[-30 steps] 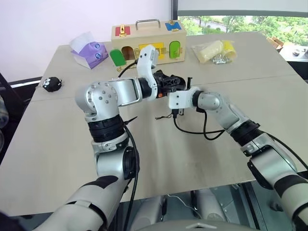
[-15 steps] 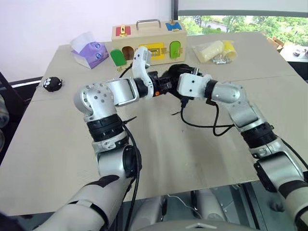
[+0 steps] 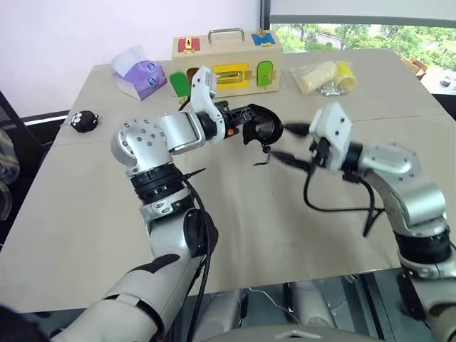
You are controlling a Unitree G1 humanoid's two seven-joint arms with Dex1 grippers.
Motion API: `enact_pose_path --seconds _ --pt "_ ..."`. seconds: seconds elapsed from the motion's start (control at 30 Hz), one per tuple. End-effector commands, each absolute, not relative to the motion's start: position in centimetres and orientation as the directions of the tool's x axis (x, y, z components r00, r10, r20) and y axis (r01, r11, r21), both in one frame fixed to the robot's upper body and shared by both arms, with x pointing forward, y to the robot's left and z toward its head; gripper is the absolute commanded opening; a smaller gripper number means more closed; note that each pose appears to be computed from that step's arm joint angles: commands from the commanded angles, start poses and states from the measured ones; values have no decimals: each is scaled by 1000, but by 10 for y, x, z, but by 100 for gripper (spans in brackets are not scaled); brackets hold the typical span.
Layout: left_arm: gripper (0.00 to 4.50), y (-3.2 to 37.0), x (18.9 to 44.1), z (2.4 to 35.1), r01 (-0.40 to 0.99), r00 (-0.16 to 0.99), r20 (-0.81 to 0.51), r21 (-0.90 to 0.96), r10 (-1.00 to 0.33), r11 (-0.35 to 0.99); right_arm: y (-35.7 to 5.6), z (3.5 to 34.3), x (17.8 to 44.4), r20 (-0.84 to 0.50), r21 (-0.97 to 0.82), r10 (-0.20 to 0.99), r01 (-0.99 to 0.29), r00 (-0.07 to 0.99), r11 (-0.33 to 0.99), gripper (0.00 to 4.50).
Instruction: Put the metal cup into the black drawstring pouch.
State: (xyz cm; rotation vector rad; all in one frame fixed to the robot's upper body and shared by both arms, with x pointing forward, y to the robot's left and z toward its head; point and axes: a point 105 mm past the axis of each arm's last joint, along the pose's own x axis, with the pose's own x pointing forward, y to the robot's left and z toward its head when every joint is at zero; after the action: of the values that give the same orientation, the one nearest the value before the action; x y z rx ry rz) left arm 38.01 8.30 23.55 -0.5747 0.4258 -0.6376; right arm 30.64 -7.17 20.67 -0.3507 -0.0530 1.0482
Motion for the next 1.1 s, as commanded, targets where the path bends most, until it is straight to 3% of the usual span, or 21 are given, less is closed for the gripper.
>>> enact_pose_path --seconds 0.03,0.13,0.27,0.5,0.53,0.6,0.7,0.73,0.87,0.97,1.03,1.1 --pt "0 80 378 248 461 736 -149 -604 -660 650 -68 194 313 -129 -105 805 -815 579 570 307" --pt "0 79 377 247 458 737 -150 -607 -659 650 -47 163 314 -185 7 795 -808 578 589 307" --pt "0 77 376 247 461 737 -151 -599 -658 654 -34 136 331 -242 -49 721 -750 650 659 307" --pt "0 79 375 244 458 741 -154 -597 -654 659 -12 121 347 -191 59 683 -687 704 724 307" --pt "0 79 374 245 458 742 -153 -597 -653 659 -12 121 349 -179 70 674 -674 717 735 255" --pt "0 80 374 244 457 743 -153 -596 -652 660 -13 122 350 -165 61 668 -669 725 741 195" --pt "0 82 375 244 451 748 -153 -598 -646 663 -21 125 354 -140 48 643 -644 753 764 38" --pt "0 83 375 243 448 750 -155 -597 -643 666 -25 126 354 -133 46 636 -636 760 770 5" --pt "0 85 376 242 443 754 -156 -597 -638 669 -46 129 347 -150 -42 640 -652 754 757 5" --pt "0 86 376 240 441 756 -160 -592 -635 675 -77 148 349 -166 -304 597 -617 785 726 5" --pt "0 84 369 235 505 728 -145 -548 -670 667 -100 200 361 -48 -528 538 -479 842 702 5" --pt "0 78 358 231 578 681 -108 -529 -725 621 -102 248 361 86 -592 549 -401 831 699 5"
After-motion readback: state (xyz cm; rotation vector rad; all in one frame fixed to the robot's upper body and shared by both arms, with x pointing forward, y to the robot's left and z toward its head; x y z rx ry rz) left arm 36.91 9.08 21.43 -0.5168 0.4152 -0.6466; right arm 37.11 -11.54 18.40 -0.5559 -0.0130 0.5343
